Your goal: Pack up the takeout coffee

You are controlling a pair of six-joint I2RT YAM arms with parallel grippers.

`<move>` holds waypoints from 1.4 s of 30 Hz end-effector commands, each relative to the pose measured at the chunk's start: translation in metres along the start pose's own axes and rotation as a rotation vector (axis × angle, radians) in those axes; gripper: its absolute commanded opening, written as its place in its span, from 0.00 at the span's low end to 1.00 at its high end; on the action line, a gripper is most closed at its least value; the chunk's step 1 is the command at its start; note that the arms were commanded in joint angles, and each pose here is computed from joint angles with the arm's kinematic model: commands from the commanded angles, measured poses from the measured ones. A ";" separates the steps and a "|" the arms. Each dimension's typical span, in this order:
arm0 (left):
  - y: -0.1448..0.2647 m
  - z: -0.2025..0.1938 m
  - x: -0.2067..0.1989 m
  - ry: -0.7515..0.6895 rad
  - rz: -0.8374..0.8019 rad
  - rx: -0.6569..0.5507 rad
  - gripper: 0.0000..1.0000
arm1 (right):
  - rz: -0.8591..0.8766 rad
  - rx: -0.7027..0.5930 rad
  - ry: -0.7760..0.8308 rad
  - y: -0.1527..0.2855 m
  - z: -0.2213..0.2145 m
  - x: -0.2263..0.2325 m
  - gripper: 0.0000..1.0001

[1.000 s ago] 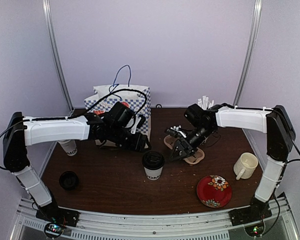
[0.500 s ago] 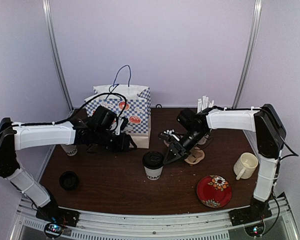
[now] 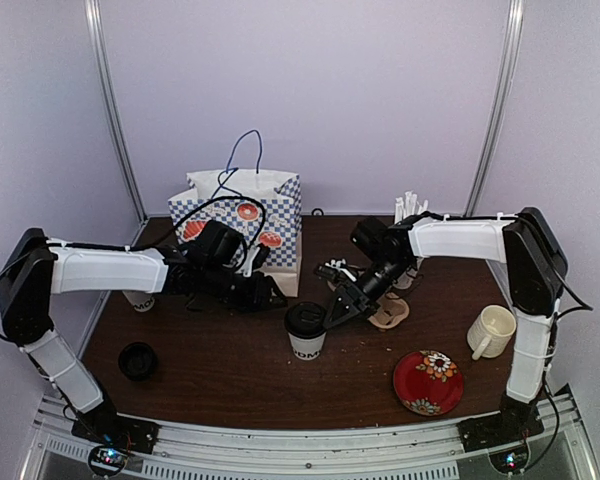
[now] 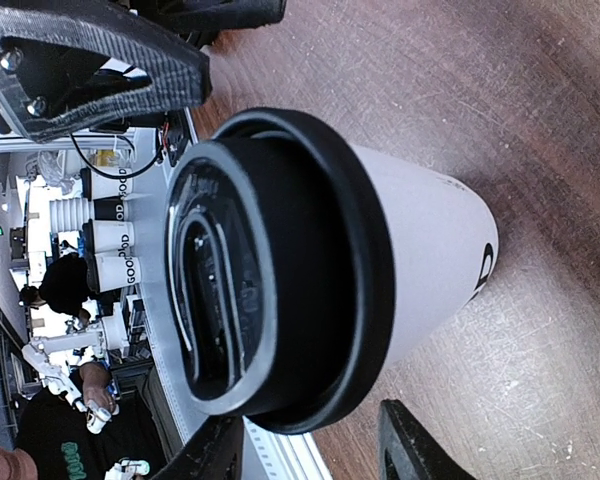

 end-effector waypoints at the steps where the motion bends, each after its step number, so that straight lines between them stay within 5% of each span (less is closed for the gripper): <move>1: -0.006 0.007 -0.011 -0.004 -0.079 0.003 0.49 | 0.004 0.009 -0.001 -0.004 0.005 -0.001 0.49; 18: -0.014 -0.015 0.017 0.095 -0.008 0.083 0.48 | -0.058 0.048 -0.045 -0.012 0.001 -0.017 0.49; 32: -0.031 -0.036 0.047 0.118 0.182 0.138 0.47 | -0.328 0.216 -0.152 -0.022 -0.016 -0.055 0.49; 42: -0.014 -0.023 0.004 -0.029 0.070 0.074 0.48 | -0.144 0.098 0.029 0.007 0.020 -0.005 0.53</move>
Point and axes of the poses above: each gripper's point midway between its finger pads, its own y axis back along the fingers, its own x axis along the line the jaws close on, z = x × y, the point moved 10 cm from there along y, back along the fingers, and after that the axes turned 14 degrees about y, right-handed, at the moved point
